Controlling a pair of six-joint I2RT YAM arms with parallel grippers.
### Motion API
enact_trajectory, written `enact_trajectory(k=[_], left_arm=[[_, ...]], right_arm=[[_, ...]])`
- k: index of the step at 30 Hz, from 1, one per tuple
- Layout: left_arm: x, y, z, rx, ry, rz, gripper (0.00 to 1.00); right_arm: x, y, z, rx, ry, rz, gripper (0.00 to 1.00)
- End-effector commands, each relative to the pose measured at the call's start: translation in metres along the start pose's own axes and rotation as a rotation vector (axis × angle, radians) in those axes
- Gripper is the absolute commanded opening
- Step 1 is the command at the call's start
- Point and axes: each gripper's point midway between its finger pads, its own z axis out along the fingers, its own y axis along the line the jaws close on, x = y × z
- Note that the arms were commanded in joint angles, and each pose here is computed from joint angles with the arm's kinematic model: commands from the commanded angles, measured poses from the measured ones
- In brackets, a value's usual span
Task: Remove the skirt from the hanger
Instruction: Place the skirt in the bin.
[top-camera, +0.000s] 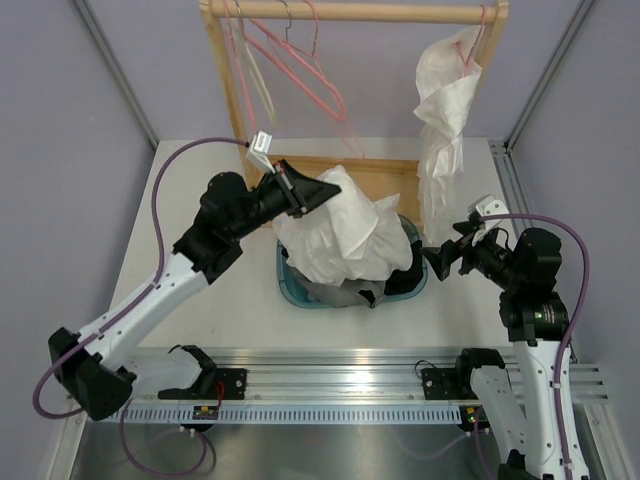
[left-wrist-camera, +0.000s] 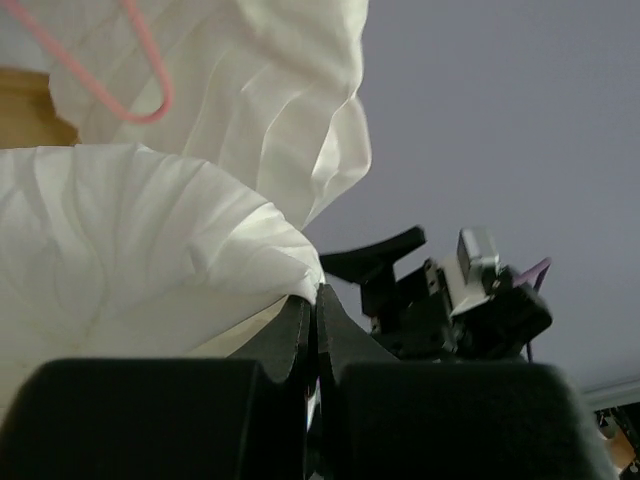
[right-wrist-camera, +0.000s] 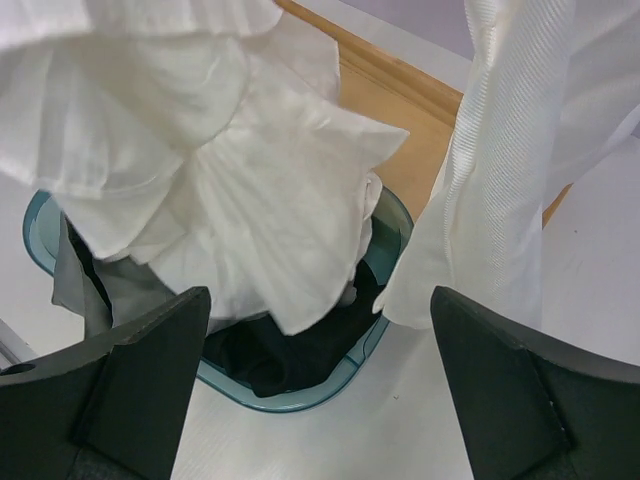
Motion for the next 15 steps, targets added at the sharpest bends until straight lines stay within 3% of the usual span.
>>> enact_trajectory(k=[1,8,15], left_arm=[[0.006,-0.029,-0.045,0.121,-0.016,0.073,0.00],[0.014,-0.034,-0.093,0.074,0.011,0.176,0.00],[0.027,-0.029,-0.108,0.063,0.058,0.185,0.00]], right_arm=[[-0.006,-0.005,0.001,0.018,-0.023,-0.016,0.99],[-0.004,-0.007,0.002,0.022,-0.014,-0.012,0.99],[-0.004,-0.008,0.001,0.026,-0.012,-0.009,0.99]])
